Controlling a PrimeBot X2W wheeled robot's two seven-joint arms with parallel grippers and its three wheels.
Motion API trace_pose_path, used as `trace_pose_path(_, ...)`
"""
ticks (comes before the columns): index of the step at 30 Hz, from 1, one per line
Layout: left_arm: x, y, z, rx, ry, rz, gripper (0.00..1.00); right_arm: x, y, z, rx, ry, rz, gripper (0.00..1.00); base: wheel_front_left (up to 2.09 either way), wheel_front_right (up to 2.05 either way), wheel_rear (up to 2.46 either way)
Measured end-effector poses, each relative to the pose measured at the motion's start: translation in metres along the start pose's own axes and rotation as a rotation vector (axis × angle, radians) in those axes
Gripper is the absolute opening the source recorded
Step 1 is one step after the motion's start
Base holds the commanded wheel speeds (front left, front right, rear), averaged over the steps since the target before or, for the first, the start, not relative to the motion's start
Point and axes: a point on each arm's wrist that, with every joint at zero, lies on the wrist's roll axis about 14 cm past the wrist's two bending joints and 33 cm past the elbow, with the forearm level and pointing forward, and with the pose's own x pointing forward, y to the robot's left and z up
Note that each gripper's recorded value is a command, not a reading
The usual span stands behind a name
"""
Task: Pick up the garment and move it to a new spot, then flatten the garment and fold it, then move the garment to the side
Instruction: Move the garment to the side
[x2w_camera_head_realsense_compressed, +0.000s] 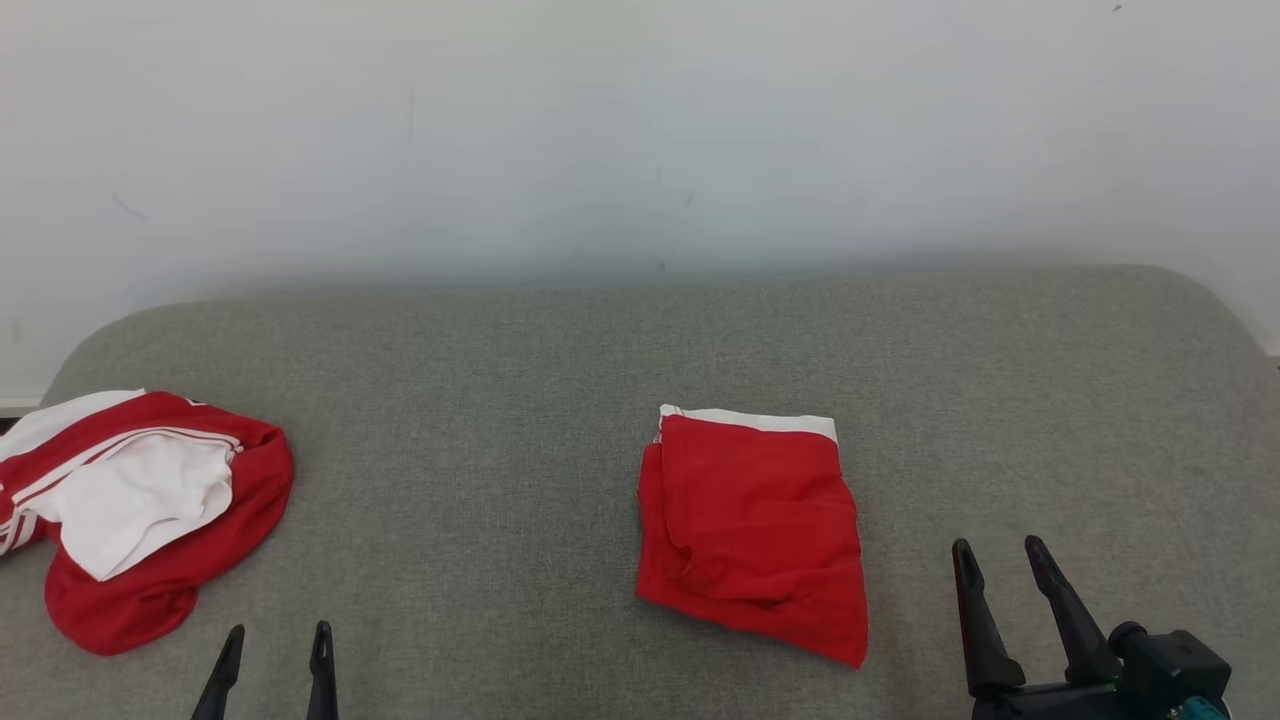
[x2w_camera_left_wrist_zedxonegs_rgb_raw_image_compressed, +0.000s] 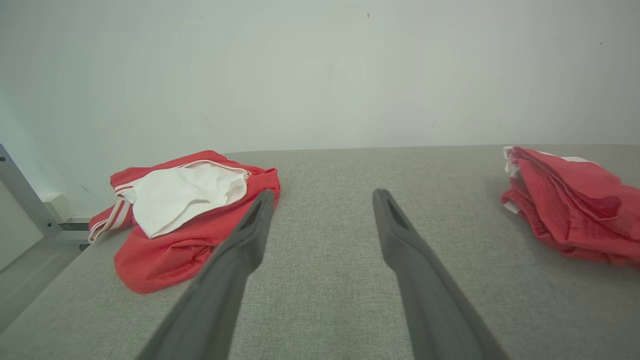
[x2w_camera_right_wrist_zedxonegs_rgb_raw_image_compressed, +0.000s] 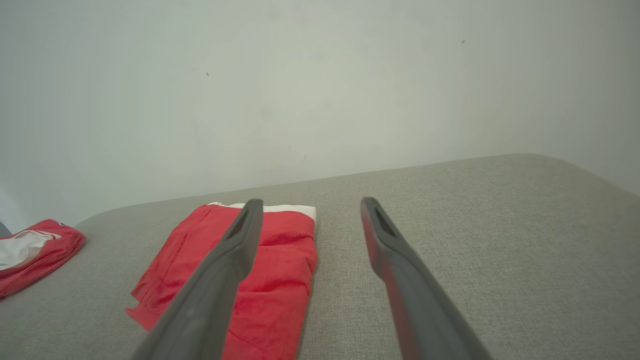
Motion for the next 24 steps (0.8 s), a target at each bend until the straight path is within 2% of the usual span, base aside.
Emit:
trace_pose_path(9,-0.002,0.003,-0.002,0.005,0.006,0.009,1.0,0.002,0.006,-0.012,-0.005,0.05,0.014,1.0,0.0,0.0,0.0)
trace_pose_path(24,-0.002,0.004,0.002,0.039,-0.004,0.016,1.0,0.001,0.008,-0.009,-0.02,0.04,0.005,1.0,0.0,0.0,0.0)
